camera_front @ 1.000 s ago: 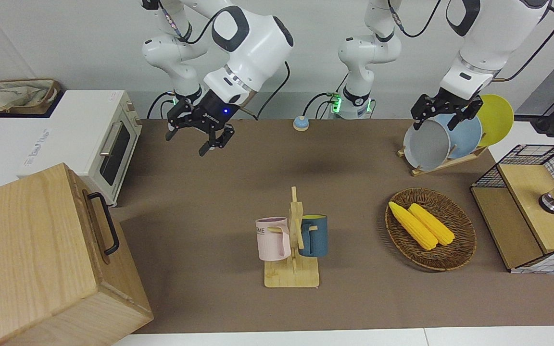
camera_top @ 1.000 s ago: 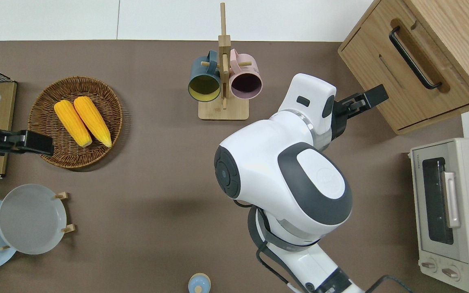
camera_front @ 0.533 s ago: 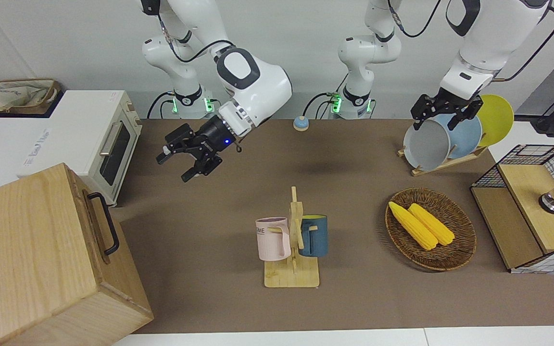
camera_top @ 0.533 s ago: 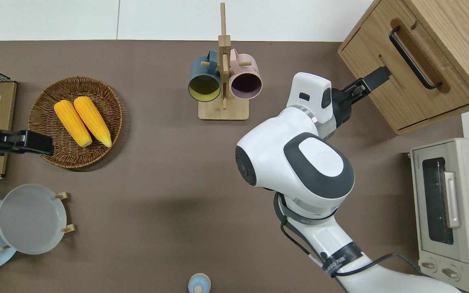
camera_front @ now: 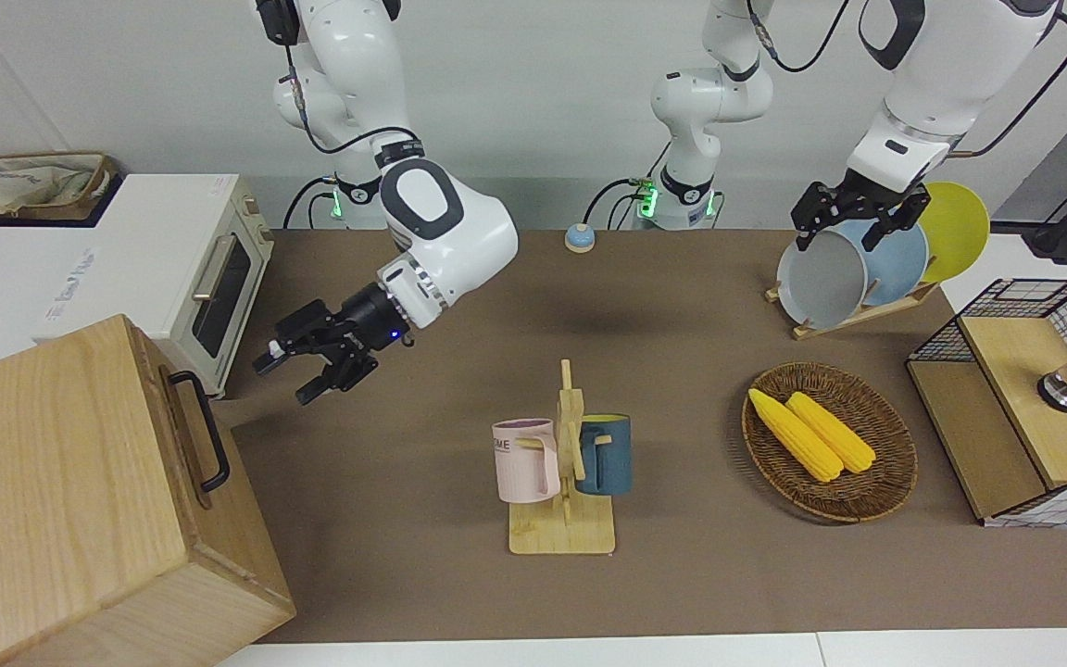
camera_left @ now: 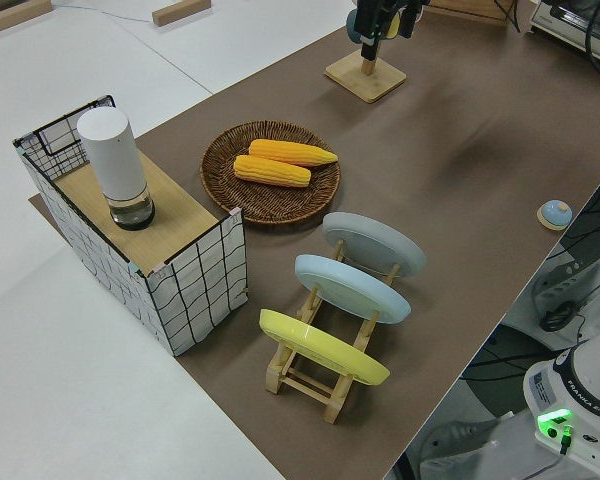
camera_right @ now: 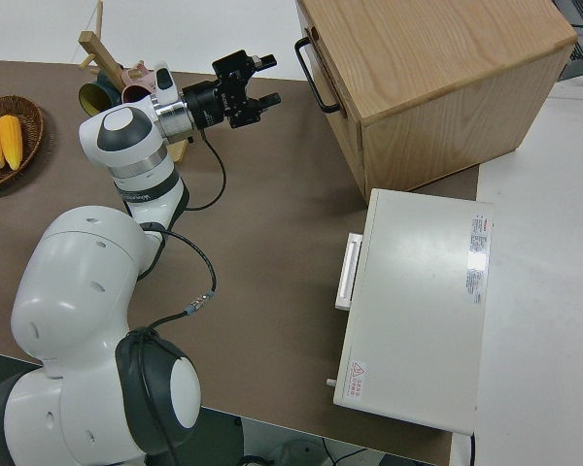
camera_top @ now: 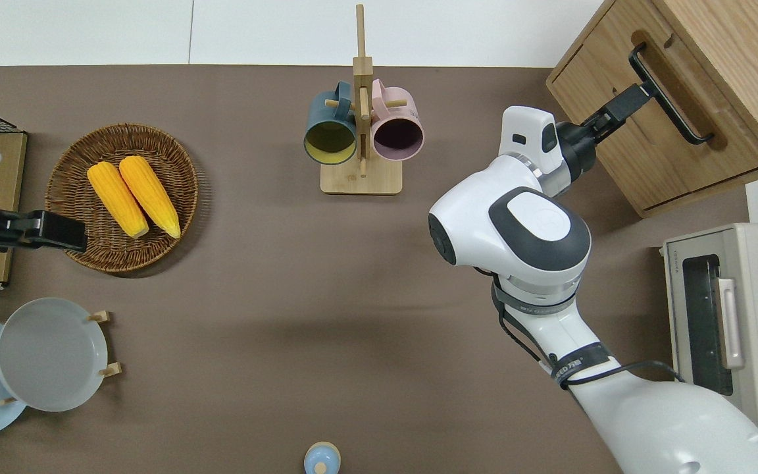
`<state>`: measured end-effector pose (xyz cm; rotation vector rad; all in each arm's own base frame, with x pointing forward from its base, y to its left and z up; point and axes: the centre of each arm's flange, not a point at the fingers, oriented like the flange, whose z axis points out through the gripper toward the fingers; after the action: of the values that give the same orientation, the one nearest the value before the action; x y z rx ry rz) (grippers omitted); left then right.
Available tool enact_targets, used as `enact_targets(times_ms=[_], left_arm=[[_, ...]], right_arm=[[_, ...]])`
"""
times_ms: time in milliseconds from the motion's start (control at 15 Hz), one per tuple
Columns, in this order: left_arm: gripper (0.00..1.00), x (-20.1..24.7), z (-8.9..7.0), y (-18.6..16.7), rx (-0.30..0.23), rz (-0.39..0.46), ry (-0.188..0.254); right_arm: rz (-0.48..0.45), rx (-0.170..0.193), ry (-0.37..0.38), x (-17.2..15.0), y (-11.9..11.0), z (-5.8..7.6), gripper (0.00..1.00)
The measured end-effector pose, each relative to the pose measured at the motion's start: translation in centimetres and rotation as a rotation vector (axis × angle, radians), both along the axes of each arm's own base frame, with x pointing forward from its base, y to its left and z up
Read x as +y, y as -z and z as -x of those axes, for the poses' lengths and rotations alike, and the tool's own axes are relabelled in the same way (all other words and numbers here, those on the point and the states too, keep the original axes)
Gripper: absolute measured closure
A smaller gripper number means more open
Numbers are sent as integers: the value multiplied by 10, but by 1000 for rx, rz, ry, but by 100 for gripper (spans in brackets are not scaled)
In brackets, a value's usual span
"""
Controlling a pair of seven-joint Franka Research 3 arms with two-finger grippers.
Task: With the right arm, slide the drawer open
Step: 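Close the right gripper on the black drawer handle, then pull the drawer handle toward the robot with the right gripper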
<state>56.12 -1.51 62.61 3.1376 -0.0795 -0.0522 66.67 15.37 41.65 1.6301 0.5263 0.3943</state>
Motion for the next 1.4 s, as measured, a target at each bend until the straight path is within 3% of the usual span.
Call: enact_targets(times_ms=[267,667,733,1067,1133,1400], left_arm=[[0,0,0,0,0,0,0],[0,0,0,0,0,0,0],[0,0,0,0,0,0,0],[0,0,0,0,0,0,0],[0,0,0,0,0,0,0],[0,0,0,0,0,0,0]], right_arm=[[59,0,6,-21,19,-10,2],[99,-7,19,-45,19,-16,9],[101,-7,20,-46,19,-16,24],[109,-2,20,-48,24,-17,74],[106,-15,19,-48,22,-18,81],[97,-29,20,-48,23,-18,81]])
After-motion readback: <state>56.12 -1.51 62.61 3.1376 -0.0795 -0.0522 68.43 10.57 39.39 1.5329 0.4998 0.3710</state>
